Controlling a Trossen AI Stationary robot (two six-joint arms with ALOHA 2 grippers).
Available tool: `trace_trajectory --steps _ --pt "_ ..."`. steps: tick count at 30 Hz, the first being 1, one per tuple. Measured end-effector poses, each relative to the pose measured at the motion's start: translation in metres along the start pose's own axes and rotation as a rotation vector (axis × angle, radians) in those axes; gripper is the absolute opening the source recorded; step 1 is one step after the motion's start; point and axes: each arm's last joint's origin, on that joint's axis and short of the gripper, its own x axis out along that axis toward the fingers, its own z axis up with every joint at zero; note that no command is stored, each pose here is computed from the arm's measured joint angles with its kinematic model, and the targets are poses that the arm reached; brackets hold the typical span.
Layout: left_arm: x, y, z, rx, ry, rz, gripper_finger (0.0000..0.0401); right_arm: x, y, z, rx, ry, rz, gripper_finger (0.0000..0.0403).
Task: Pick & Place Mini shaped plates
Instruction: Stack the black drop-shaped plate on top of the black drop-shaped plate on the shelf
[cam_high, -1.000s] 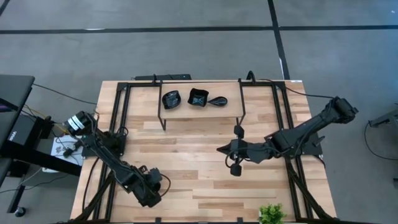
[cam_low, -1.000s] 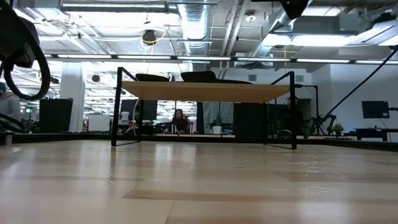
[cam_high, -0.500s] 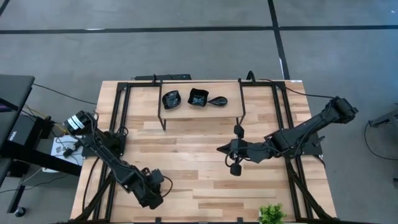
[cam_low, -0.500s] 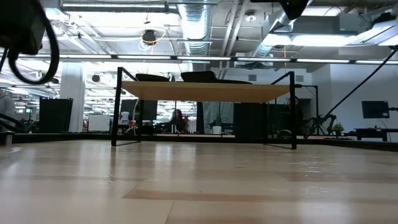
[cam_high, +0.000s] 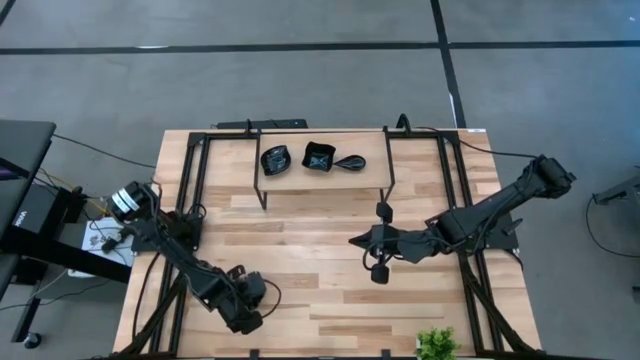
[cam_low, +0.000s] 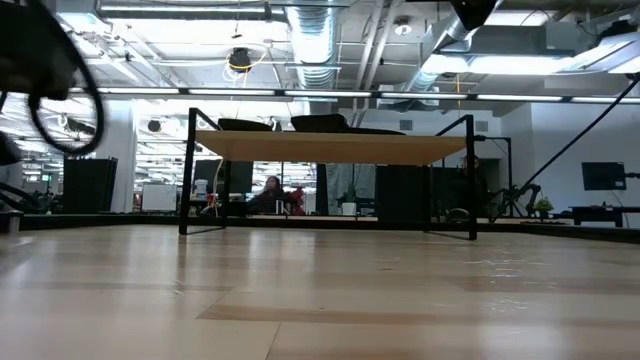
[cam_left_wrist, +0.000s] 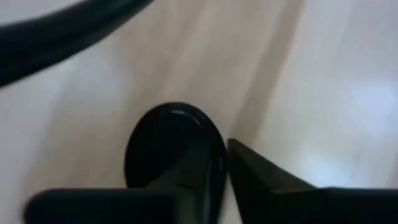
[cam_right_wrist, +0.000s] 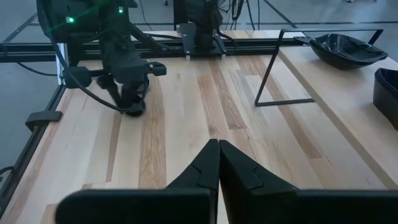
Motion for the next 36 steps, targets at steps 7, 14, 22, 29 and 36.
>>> trace_trajectory --steps 7,14,22,29,36 --pt "-0.005 -0.006 0.034 0.085 -0.075 -0.014 0.0007 0.0 0.0 0.0 -0.002 0.0 0.0 0.0001" --pt "-0.036 -0.016 0.136 0.378 -0.31 -0.011 0.0006 -0.002 0.0 0.0 -0.004 0.004 0.008 0.0001" --pt "-0.076 0.037 0.257 0.548 -0.559 0.044 0.0007 -0.047 0.002 -0.021 -0.045 0.151 0.082 0.0001" --pt "-0.09 0.104 0.313 0.553 -0.746 0.128 0.0007 -0.06 -0.015 -0.071 -0.04 0.124 -0.057 0.0001" --pt "-0.065 0.144 0.347 0.579 -0.887 0.165 0.0008 -0.065 -0.045 -0.083 0.087 0.085 -0.131 0.0001"
